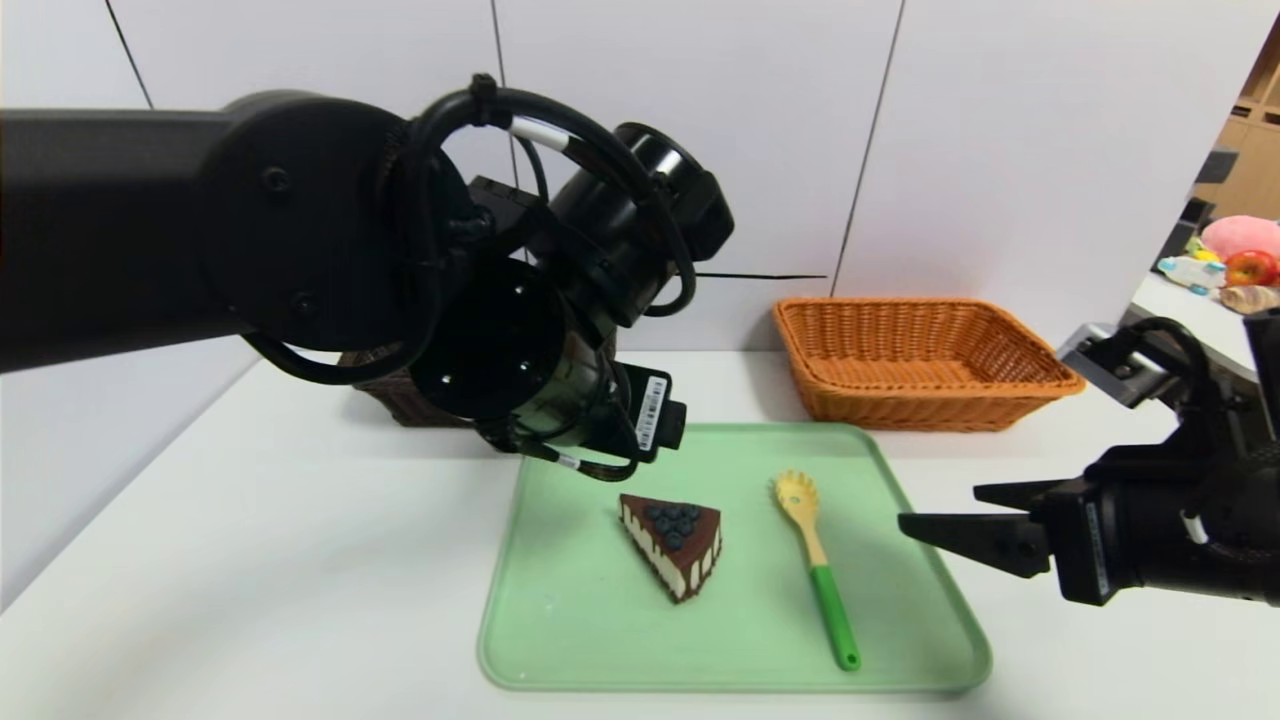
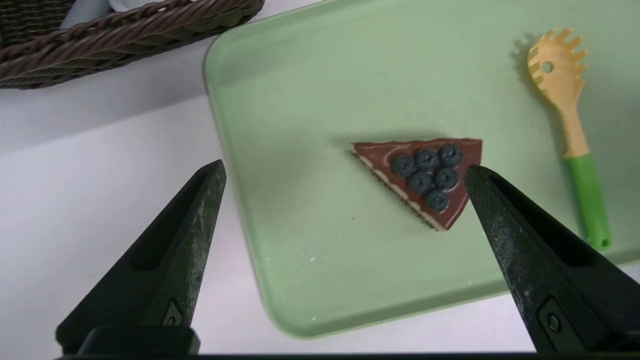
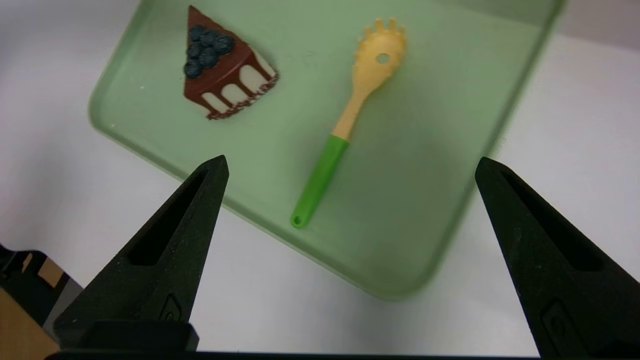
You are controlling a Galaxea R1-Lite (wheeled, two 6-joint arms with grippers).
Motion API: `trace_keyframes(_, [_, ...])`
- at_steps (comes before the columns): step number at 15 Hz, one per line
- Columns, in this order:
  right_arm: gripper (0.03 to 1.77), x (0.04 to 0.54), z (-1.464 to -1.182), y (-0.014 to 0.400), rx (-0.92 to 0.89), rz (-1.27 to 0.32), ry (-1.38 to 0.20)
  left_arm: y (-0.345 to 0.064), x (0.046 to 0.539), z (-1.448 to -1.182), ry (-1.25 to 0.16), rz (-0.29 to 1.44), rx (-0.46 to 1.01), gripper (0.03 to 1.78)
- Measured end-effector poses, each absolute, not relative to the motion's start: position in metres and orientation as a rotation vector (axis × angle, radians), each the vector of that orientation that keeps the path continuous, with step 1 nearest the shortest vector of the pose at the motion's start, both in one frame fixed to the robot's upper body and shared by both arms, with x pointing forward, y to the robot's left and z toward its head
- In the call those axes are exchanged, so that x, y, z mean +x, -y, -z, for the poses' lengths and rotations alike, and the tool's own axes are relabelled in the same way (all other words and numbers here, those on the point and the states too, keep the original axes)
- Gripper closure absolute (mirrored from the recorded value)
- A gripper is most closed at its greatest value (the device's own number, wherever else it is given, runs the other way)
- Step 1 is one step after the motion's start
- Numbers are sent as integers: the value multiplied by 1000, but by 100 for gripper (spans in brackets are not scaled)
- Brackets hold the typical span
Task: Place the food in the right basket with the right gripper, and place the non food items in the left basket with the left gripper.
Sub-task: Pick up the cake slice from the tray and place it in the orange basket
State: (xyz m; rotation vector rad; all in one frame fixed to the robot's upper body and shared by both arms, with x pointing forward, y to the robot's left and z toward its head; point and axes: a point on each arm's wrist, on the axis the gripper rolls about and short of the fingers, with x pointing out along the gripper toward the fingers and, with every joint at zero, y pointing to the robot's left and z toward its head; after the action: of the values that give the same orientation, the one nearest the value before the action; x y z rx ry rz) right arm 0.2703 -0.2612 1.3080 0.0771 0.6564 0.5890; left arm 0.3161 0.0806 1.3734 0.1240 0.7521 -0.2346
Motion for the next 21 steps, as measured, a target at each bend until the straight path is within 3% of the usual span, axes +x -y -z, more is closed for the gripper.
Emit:
trace_keyframes(8, [9, 322, -1297, 185, 2, -753, -688, -105, 305, -1389, -757, 241, 177, 12])
trace_keyframes(21, [9, 357, -1249, 97, -140, -770, -770, -106, 304, -1390, -754, 243, 176, 12])
